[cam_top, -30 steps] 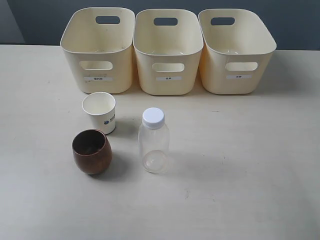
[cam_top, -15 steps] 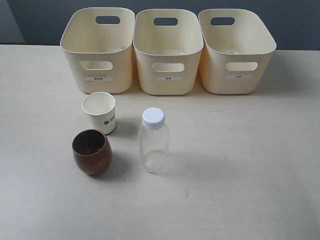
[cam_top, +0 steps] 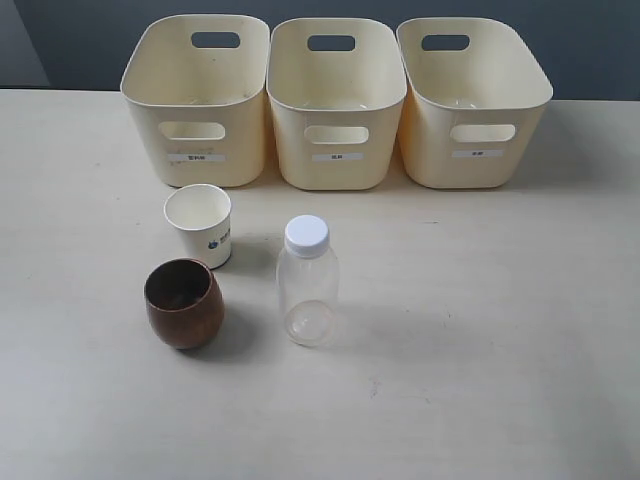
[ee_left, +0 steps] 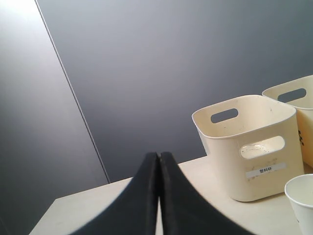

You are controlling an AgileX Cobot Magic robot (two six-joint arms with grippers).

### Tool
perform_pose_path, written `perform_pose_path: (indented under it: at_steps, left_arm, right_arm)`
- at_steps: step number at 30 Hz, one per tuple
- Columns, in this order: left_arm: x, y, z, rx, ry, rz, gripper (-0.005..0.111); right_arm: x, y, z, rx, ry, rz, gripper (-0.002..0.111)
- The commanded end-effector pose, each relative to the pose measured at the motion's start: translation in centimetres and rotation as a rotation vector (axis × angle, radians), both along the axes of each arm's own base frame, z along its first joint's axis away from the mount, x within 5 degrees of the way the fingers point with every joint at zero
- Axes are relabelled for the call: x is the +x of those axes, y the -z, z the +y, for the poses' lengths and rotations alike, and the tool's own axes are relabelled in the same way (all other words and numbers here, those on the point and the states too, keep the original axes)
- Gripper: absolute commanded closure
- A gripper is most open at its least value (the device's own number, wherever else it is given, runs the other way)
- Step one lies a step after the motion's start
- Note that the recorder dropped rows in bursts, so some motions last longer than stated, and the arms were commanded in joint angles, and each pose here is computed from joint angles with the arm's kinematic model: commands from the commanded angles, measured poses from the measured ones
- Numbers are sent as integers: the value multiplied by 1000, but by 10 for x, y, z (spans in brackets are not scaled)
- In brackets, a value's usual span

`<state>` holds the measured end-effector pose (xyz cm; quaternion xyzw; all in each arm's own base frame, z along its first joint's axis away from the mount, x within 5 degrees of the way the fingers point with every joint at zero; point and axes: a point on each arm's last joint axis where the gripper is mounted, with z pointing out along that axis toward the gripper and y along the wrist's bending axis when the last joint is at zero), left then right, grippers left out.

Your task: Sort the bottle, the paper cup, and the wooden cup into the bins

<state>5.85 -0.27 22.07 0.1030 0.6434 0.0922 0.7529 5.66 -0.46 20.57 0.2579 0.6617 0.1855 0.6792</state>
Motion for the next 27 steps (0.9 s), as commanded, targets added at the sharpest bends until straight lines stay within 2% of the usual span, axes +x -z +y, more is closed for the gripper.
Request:
perform_pose_path:
  at_steps: [1,11,13,16,18,23,27]
  left_arm:
    - [0,0,0,-2,3,-5,107]
    - [0,0,0,-2,3,-5,107]
    - [0,0,0,-2,3,-5,107]
    - [0,0,0,-2,3,-5,107]
    - [0,0,0,-2,3,-5,107]
    - [0,0,0,-2,3,-5,107]
    - [0,0,0,-2,3,-5,107]
  right_arm:
    - [-1,-4,-2,21,25,-59,109]
    - [-2,-13,-7,145,71,-180,109]
    - [-3,-14,-8,108,78,-188,109]
    - [-2,-14,-5,-135,70,-141,109]
    - [-5,-28,-5,-142,69,-178,109]
    - [-18,-93,-4,-118,85,-371,109]
    - [-3,-146,-5,-179,88,-383,109]
